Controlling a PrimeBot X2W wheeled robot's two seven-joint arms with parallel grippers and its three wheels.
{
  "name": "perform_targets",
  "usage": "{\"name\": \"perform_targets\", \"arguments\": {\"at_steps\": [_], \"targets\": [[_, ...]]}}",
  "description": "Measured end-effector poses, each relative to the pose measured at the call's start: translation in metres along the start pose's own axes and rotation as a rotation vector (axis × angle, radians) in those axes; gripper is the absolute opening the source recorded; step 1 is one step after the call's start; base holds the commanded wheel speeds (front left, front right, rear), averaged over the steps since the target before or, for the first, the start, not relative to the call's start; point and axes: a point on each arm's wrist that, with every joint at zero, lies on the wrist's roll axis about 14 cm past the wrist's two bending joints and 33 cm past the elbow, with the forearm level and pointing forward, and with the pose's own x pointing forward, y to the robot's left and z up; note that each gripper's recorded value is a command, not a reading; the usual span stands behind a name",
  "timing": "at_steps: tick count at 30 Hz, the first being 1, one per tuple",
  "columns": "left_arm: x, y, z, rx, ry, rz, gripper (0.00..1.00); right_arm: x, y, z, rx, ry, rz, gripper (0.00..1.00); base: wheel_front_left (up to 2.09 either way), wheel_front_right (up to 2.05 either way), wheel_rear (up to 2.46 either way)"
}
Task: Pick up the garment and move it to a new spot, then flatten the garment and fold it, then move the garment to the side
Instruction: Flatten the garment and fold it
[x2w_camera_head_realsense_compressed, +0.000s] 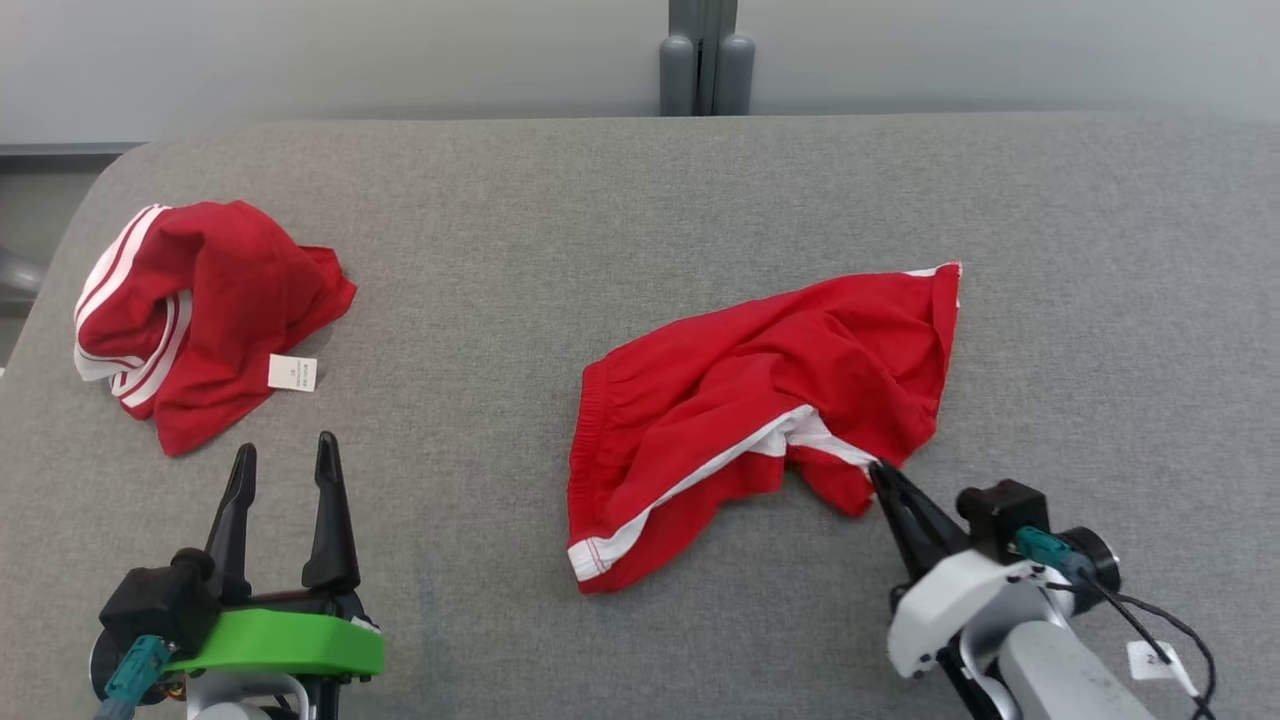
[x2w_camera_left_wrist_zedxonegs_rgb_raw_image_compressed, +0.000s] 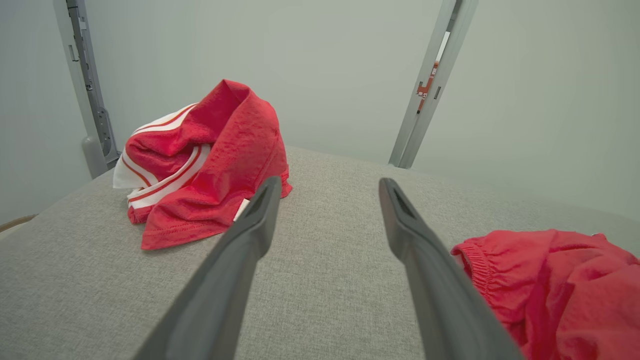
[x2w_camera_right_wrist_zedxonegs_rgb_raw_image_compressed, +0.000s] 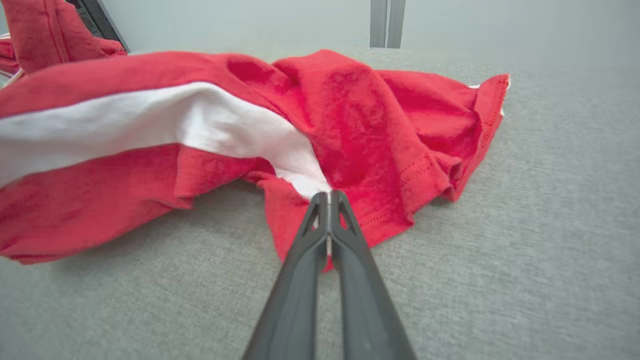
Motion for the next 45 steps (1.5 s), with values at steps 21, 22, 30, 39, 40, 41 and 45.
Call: {"name": "perform_targets", "arguments": {"at_steps": [21,22,30,39,40,41,45], "targets": [[-0.005,-0.02,0.001,-0.028,-0.006,-0.058,1.0,-0.085,-0.085,0.052,-0.022,-0.209,-0.275,1.0,0.0,0.0,0.0],[-0.006,-0.02,0.002,-0.026,-0.007,-0.057,1.0,-0.086,-0.083,0.058,-0.02,-0.23,-0.277,1.0,0.0,0.0,0.0],[-0.009,-0.018,0.007,-0.014,-0.023,-0.056,1.0,-0.094,-0.073,0.096,-0.043,-0.355,-0.278,1.0,0.0,0.0,0.0],[-0.015,-0.013,0.007,0.008,-0.021,-0.045,1.0,-0.105,-0.073,0.103,-0.06,-0.383,-0.296,1.0,0.0,0.0,0.0],[-0.016,-0.012,0.007,0.016,-0.018,-0.044,1.0,-0.106,-0.073,0.102,-0.061,-0.381,-0.297,1.0,0.0,0.0,0.0],[-0.017,-0.011,0.006,0.022,-0.015,-0.044,1.0,-0.107,-0.073,0.1,-0.06,-0.376,-0.298,1.0,0.0,0.0,0.0],[-0.018,-0.011,0.006,0.051,-0.012,-0.05,1.0,-0.108,-0.07,0.098,-0.062,-0.371,-0.294,1.0,0.0,0.0,0.0]]}}
